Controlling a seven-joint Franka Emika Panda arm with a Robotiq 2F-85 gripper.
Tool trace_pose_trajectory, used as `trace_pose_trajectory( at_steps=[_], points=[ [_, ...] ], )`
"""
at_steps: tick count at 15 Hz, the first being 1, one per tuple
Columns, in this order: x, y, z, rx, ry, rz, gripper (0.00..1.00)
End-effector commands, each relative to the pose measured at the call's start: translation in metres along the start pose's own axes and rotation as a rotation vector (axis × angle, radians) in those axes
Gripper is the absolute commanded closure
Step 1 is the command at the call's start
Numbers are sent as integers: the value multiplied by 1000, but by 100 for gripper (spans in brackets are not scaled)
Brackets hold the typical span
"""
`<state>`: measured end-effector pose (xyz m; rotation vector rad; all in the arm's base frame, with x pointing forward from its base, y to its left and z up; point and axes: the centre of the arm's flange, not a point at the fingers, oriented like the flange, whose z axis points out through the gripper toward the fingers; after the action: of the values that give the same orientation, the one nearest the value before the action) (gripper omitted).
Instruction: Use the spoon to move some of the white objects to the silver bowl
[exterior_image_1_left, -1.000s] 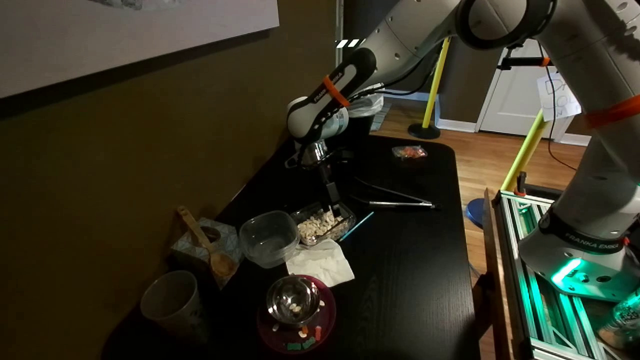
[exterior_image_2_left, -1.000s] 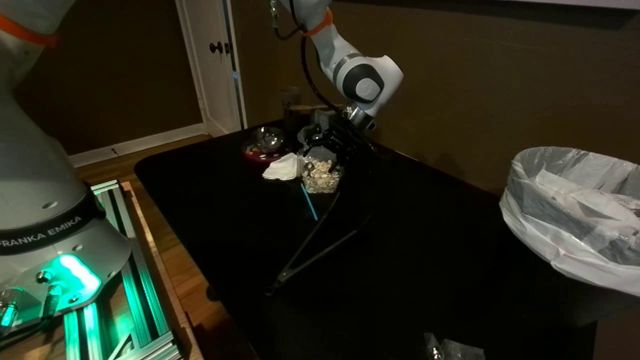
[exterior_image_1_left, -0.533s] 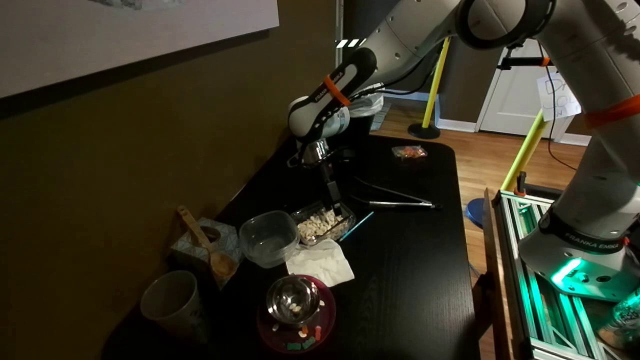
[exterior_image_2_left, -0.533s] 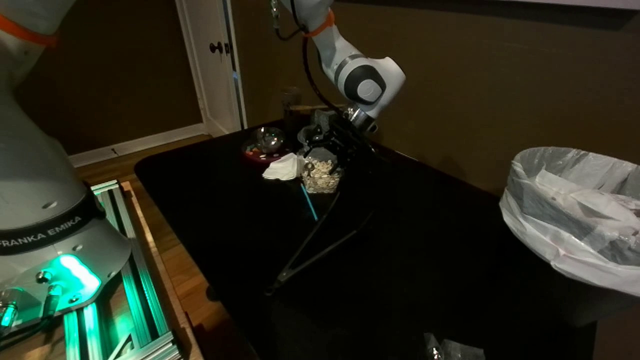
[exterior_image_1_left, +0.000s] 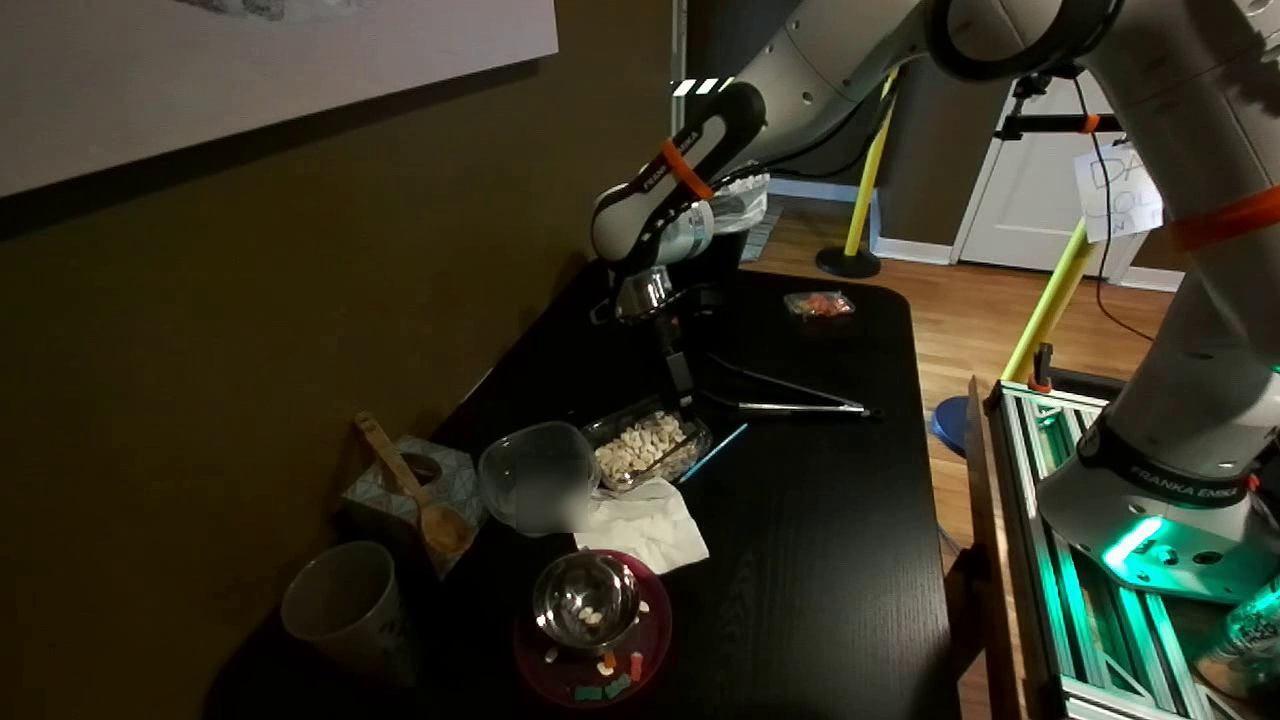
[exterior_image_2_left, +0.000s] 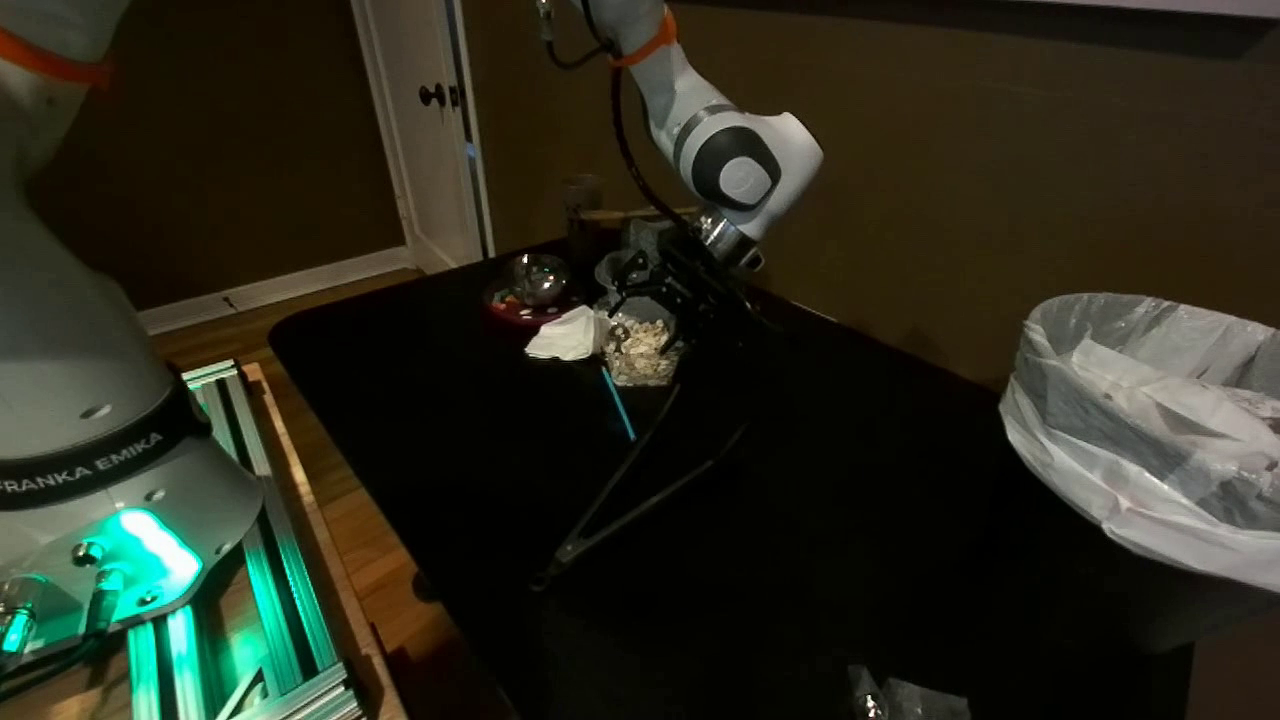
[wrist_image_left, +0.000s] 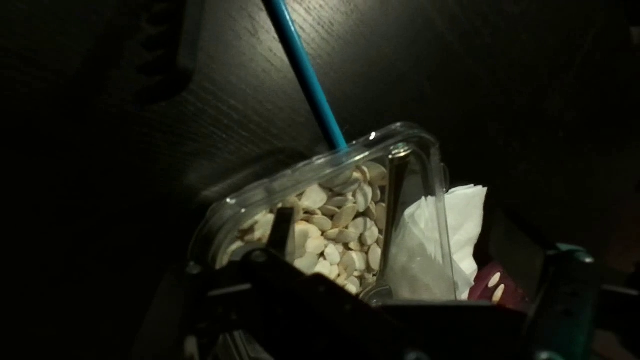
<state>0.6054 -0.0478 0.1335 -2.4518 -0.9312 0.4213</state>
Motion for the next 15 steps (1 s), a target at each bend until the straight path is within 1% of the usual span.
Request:
trace_pose_trajectory(
  at_steps=[1,4,6,7,11,13,15],
  points=[
    [-23,-20,3,29,16,14,0],
    [-27,-31,6,49,42,7,0],
    [-27,-40,8,66,68,-20,0],
    [-16,-23,5,59,32,5,0],
    [-17,-32,5,68,40,-9,0],
    [-15,-42,8,-5,110,51,0],
    [-10,-49,5,-86,158,96,0]
  ],
)
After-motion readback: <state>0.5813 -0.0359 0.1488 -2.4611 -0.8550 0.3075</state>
